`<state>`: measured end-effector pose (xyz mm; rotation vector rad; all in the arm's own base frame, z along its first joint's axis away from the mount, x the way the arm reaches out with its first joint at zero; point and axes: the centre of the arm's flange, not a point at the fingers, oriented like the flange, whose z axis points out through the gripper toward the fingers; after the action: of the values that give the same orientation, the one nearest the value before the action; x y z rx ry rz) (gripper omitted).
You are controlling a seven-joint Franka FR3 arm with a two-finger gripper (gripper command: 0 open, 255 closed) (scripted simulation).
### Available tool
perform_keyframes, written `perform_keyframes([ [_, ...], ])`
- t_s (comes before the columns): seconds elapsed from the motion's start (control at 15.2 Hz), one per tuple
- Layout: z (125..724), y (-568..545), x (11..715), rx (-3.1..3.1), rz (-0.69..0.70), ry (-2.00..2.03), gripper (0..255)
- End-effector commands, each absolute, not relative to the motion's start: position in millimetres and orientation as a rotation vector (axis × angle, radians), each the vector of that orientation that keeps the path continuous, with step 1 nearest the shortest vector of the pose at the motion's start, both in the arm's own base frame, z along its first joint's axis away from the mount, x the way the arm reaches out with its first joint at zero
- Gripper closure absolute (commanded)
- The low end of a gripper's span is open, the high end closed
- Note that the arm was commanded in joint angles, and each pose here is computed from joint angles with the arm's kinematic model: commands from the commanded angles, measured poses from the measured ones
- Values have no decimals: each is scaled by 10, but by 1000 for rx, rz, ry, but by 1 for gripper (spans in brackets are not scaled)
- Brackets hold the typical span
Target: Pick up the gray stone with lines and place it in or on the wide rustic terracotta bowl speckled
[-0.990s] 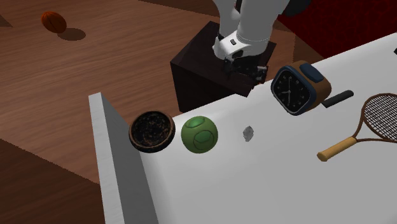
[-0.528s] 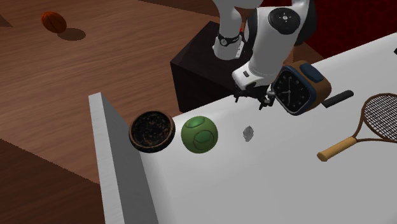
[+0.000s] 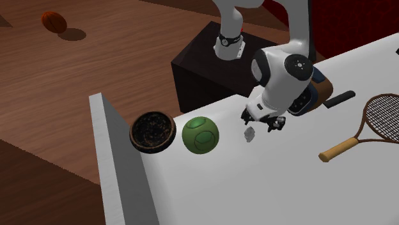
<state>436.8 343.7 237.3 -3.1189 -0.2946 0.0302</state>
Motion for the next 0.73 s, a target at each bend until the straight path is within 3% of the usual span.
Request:
perform_keyframes([
  [0.0, 2210, 3588, 4379, -3122, 28, -308, 0],
  [0.66, 1810, 3589, 4371, -3122, 28, -308, 0],
])
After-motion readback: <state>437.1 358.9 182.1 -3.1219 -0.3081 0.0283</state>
